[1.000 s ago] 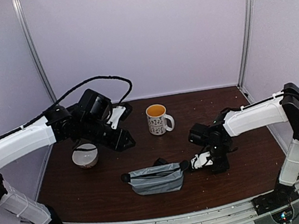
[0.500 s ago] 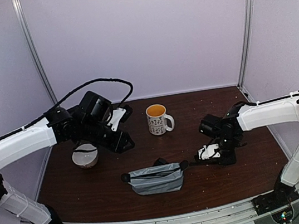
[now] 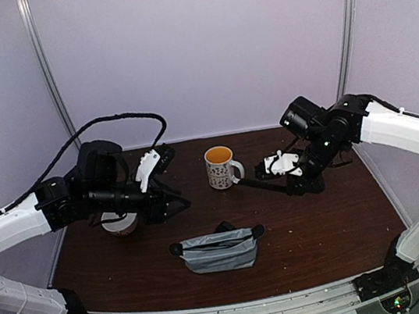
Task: Sort the hair-cutting tools
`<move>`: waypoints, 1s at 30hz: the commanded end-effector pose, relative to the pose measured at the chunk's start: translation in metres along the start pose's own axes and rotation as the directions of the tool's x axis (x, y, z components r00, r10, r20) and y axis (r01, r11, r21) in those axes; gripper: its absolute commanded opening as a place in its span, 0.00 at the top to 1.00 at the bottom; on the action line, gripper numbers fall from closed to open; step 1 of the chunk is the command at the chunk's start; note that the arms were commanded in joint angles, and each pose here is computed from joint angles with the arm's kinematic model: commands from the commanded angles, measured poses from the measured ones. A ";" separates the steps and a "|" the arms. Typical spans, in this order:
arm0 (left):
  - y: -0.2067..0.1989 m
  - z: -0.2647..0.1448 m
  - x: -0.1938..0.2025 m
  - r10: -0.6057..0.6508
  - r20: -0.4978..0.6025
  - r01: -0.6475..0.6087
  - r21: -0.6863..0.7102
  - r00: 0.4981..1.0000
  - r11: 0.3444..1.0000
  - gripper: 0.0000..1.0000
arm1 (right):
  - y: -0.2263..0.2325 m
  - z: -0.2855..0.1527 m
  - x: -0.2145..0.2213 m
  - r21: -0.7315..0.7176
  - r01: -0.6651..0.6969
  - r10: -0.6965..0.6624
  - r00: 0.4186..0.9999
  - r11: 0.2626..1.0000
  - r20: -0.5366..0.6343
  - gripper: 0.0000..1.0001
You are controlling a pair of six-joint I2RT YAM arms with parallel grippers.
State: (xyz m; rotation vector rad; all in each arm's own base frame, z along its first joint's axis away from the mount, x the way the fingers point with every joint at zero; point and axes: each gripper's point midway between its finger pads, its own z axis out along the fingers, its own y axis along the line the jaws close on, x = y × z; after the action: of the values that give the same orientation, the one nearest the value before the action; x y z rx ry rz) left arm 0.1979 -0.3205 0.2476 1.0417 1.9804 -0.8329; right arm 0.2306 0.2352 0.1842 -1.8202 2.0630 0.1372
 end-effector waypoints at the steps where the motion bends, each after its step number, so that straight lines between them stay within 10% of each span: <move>1: -0.037 0.000 -0.061 0.175 0.227 -0.210 0.141 0.958 0.967 0.54 | 0.032 -0.022 -0.030 -0.145 0.049 -0.033 0.994 0.988 0.106 1.00; 20: -0.080 0.048 -0.072 0.244 0.160 -0.280 0.268 0.957 0.922 0.67 | 0.053 -0.028 -0.047 -0.186 0.104 -0.075 0.985 0.977 0.158 1.00; 30: -0.086 0.055 -0.065 0.242 0.125 -0.270 0.323 0.962 0.907 0.92 | 0.053 -0.027 -0.050 -0.188 0.096 -0.065 0.984 0.977 0.164 1.00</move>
State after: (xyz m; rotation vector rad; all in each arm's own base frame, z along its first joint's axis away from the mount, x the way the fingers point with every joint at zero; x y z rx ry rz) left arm 0.1711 -0.4229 0.2784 1.3838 1.6683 -1.0377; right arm 0.1801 0.2755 0.2108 -1.9445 1.9303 0.4303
